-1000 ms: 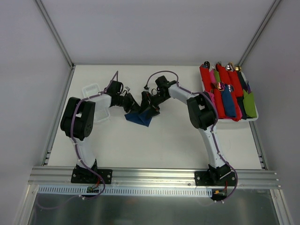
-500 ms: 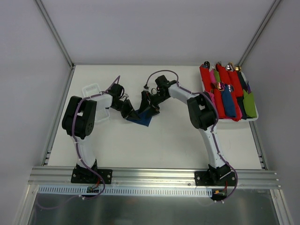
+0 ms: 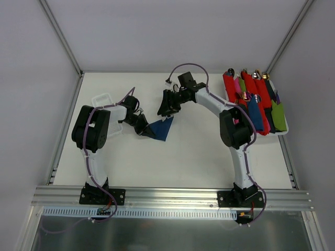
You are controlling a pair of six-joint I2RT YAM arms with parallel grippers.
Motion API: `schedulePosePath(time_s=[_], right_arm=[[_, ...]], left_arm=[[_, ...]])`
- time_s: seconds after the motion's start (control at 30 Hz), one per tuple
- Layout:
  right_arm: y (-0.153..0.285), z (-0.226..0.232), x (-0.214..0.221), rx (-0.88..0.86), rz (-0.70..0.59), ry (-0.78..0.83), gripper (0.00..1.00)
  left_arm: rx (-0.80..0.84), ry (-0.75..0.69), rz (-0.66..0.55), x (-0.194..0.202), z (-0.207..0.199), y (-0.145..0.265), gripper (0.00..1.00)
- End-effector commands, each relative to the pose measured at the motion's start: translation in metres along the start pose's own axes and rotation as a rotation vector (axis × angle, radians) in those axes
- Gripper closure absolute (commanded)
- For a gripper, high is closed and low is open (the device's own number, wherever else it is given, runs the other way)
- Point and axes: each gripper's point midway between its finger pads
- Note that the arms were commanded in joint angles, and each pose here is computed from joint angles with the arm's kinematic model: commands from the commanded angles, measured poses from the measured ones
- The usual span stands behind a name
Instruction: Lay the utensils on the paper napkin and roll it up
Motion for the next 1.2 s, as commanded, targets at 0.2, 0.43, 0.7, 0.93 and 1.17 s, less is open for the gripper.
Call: schedulePosePath(time_s=[0.2, 0.43, 0.7, 0.93, 1.17], right_arm=[[-0.021, -0.009, -0.004, 0.143, -0.040, 0.005, 0.68], [-0.035, -0.033, -0.002, 0.207, -0.029, -0.010, 0.70], [-0.040, -0.069, 0.008, 0.278, 0.011, -0.029, 0.71], [-0.021, -0.078, 0.005, 0.278, 0.011, -0.031, 0.76], [0.007, -0.022, -0.017, 0.091, -0.049, 0.030, 0.62]], left_arm=[[-0.099, 0.033, 0.000, 0.003, 0.031, -0.009, 1.00], [-0.121, 0.049, 0.008, 0.006, 0.037, -0.014, 1.00], [-0.134, 0.068, 0.006, 0.008, 0.041, -0.015, 1.00], [-0.150, 0.097, 0.017, 0.011, 0.049, -0.018, 1.00], [-0.159, 0.108, 0.029, 0.010, 0.052, -0.023, 1.00]])
Point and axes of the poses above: each gripper's point midway between its finger pads, its own y axis back along the fingers, its own z axis along the line the jaws close on, x = y × z, and after that the axes turned 2 degrees about y, right-handed
